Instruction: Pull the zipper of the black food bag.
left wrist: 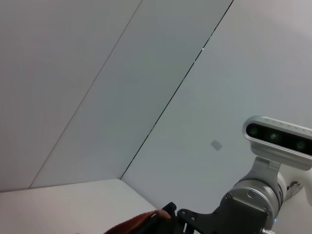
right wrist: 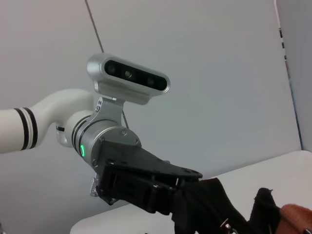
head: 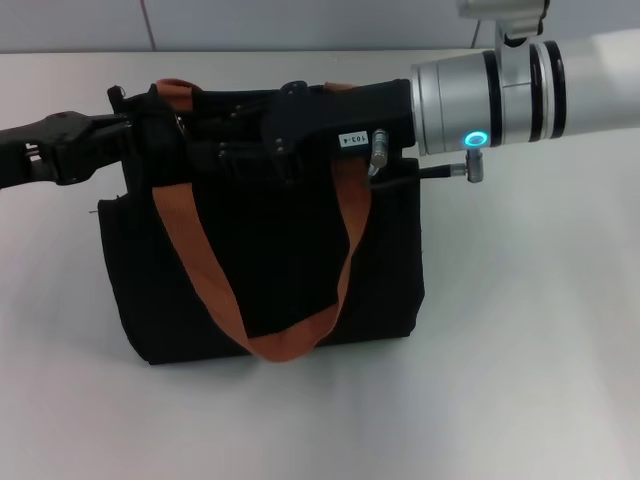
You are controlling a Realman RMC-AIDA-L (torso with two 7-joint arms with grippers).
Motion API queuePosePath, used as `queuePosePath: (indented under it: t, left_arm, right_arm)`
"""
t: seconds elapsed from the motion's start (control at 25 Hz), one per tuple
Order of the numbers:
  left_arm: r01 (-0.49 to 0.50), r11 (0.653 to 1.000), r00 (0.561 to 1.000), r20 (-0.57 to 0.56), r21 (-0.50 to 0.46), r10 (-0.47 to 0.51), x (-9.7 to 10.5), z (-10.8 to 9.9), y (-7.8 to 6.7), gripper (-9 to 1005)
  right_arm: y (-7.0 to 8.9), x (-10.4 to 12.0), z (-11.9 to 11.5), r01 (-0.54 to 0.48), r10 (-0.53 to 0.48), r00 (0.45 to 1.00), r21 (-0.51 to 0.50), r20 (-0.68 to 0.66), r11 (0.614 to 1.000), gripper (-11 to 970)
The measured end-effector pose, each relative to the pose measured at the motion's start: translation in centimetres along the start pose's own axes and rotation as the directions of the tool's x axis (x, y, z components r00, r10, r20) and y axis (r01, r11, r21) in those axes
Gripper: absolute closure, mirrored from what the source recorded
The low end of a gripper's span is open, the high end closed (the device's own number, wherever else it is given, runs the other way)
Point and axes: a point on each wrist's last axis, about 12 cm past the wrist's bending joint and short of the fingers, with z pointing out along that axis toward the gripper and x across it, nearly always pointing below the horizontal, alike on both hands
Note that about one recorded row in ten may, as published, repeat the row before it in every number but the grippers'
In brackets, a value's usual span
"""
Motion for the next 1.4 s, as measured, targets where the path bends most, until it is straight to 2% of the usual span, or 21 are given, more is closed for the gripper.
queuePosePath:
  t: [0.6, 1.08, 1.28, 1.4]
  left_arm:
    - [-0.005, 1.000, 1.000, -0.004, 0.004, 0.005, -0.2, 0.2, 0.0, 974]
    - [-0.002, 1.000, 1.000, 0.002, -0.002, 0.002, -0.1, 0.0, 0.0, 973]
    - [-0.002, 1.000, 1.000, 0.002, -0.004, 0.002, -0.1, -0.1, 0.0, 973]
    - [-0.002, 1.000, 1.000, 0.002, -0.005, 0.002, -0.1, -0.1, 0.0, 973]
  right_arm:
    - [0.2, -0.5, 1.5, 0.062, -0.062, 0.997, 0.007, -0.048, 0.998, 708]
    - [0.4, -0.6, 1.3, 0.070, -0.070, 0.997, 0.001, -0.031, 0.998, 761]
    - [0.4, -0.5, 0.9, 0.066, -0.066, 0.998, 0.010, -0.019, 0.998, 894]
    - [0.5, -0.6, 0.6, 0.061, -0.061, 0.998, 0.017, 0.002, 0.998, 941]
